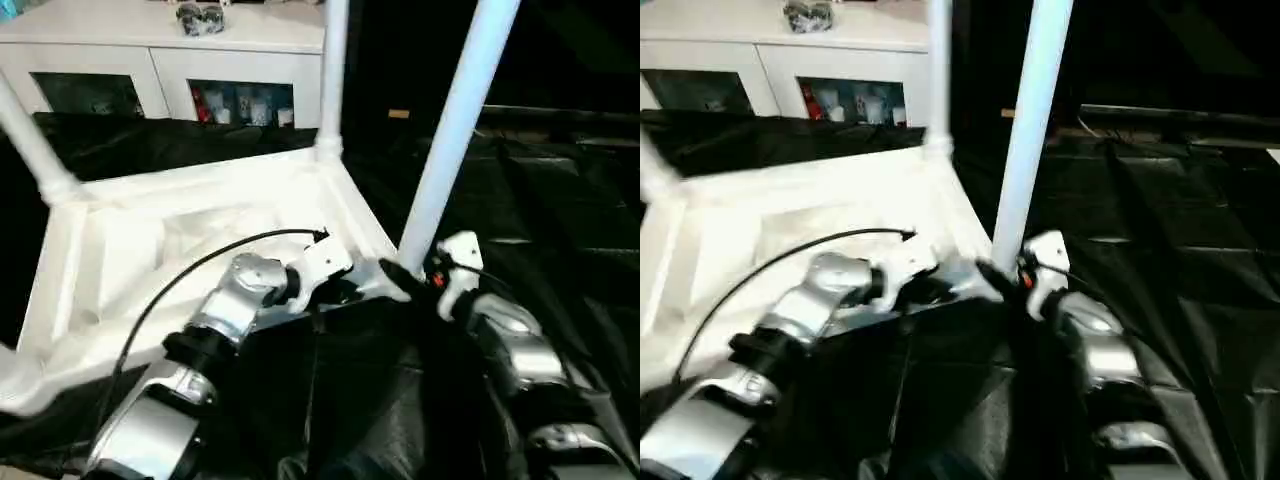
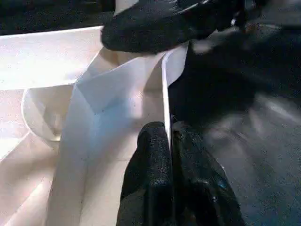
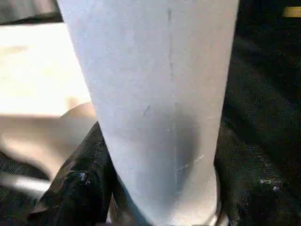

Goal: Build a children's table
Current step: Rotate leg to tighten

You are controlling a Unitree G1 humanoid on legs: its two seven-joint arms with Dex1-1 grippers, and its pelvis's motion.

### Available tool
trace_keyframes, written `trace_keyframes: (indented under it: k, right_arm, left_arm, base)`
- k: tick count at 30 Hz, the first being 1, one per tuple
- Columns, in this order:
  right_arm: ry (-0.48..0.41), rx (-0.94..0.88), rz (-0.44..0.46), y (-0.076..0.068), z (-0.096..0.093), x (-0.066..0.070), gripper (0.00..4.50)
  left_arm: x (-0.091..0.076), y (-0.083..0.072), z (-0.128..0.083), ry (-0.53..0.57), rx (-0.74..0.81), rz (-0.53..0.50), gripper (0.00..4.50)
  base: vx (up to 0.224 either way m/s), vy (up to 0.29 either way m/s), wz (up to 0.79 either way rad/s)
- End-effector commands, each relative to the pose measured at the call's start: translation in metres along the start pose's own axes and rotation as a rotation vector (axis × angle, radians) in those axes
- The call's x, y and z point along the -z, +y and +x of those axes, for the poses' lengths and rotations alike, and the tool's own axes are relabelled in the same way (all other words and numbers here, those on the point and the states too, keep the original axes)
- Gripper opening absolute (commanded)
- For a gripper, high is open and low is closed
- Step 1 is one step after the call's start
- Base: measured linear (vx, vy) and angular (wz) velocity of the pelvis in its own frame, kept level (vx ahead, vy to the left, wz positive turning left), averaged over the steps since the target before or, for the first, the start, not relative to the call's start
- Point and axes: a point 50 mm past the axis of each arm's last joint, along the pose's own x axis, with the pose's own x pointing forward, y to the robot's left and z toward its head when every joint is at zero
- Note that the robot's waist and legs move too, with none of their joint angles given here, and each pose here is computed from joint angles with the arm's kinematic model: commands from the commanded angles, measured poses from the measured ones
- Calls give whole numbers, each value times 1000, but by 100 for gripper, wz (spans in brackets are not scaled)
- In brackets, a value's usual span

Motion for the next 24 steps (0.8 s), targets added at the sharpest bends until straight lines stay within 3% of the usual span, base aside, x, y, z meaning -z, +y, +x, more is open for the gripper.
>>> trace_keyframes:
  k: [1, 3, 7, 8, 10, 13, 15, 19, 20, 24]
  right_arm:
    - [101, -54, 39, 27, 8, 24, 256]
    - [61, -73, 25, 32, 10, 19, 312]
    - [32, -79, 59, 30, 10, 16, 328]
    - [32, -119, 49, 27, 7, 14, 357]
    - [43, -180, 18, 26, 2, 14, 370]
    - [56, -273, -20, 24, -5, 13, 370]
    - [89, -504, -58, 23, -23, 12, 370]
    - [151, -668, -96, 20, -38, 13, 370]
    - [179, -718, -111, 18, -43, 13, 343]
    - [254, -863, -132, 13, -56, 11, 331]
  left_arm:
    - [-27, -18, 19, -122, 75, 38, 0]
    - [-25, -20, 18, -123, 108, 62, 0]
    - [-23, -22, 13, -131, 150, 76, 0]
    - [-20, -24, 9, -135, 194, 88, 0]
    - [-17, -25, 4, -129, 224, 92, 0]
    - [-13, -24, -2, -118, 252, 103, 0]
    - [-7, -22, -13, -102, 309, 115, 0]
    - [-4, -21, -21, -89, 356, 124, 0]
    - [-3, -20, -23, -83, 371, 125, 0]
    - [1, -20, -31, -63, 436, 121, 0]
  base:
    - [0, 0, 0]
    - [0, 0, 0]
    - [0, 0, 0]
    - [0, 0, 0]
    - [0, 0, 0]
    - [0, 0, 0]
    - [0, 0, 0]
    - [0, 0, 0]
    - [0, 0, 0]
    - [0, 0, 0]
